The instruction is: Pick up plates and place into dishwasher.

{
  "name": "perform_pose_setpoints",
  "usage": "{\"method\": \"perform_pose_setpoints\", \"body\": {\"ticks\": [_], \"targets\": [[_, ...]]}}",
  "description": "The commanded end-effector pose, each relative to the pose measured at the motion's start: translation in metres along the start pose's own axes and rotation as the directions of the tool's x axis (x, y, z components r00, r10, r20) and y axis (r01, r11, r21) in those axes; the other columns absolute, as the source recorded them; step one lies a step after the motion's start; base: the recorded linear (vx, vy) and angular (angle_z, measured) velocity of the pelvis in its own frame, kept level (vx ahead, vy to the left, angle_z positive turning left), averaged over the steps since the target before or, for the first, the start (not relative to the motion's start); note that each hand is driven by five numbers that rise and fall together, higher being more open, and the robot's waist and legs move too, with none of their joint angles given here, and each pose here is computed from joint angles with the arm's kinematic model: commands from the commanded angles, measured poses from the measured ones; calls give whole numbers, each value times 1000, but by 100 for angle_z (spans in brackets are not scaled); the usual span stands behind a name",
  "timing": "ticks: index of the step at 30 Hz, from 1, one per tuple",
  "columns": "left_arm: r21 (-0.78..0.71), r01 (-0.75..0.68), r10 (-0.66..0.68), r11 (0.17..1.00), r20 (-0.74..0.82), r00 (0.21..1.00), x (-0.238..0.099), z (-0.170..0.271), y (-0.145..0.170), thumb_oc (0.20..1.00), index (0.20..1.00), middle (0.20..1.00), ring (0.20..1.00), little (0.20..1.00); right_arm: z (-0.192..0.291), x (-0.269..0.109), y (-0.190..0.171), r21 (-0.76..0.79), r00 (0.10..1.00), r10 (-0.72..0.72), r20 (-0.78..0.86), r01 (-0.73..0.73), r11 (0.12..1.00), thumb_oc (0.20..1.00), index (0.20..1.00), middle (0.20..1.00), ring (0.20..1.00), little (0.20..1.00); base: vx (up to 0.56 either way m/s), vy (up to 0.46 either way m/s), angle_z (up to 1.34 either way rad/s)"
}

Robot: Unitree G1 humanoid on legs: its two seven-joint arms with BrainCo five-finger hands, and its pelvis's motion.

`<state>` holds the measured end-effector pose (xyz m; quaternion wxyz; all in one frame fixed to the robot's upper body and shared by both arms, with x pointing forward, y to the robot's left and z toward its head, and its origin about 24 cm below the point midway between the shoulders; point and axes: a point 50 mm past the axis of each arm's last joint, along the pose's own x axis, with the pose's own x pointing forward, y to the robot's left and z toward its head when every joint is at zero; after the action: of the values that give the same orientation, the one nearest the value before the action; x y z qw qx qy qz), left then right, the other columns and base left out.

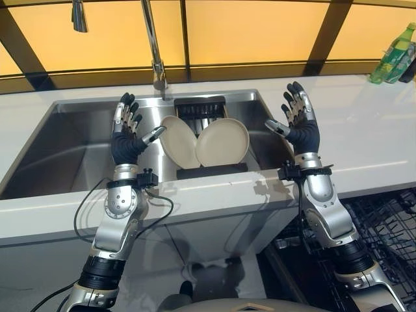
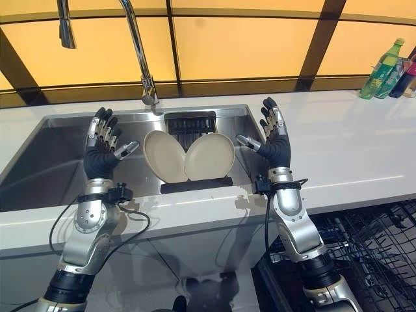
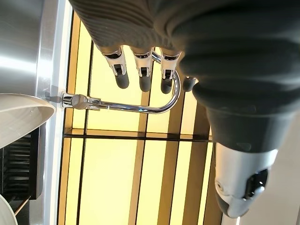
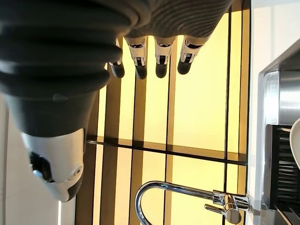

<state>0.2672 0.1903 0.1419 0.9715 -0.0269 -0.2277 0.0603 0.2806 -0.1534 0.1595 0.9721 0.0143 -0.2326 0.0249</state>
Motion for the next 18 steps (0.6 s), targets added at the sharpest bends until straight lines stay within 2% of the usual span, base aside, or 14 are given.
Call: {"method": "perform_pose_setpoints", "body": {"ticks": [1, 18], "targets": [[-11, 27, -26, 1000, 72, 997, 4, 14, 2, 1000, 1000, 1000, 1000, 1000, 24, 1, -3, 48, 991, -9, 137, 2, 999, 1000, 1000, 1000, 1000, 1000, 0, 0, 0], [50, 48, -55, 998, 134, 989, 8, 21, 3, 1000, 1000, 1000, 1000, 1000, 22, 2, 0, 55, 992, -2, 127, -5, 998, 1000, 1000, 1000, 1000, 1000, 0, 0, 0]]}}
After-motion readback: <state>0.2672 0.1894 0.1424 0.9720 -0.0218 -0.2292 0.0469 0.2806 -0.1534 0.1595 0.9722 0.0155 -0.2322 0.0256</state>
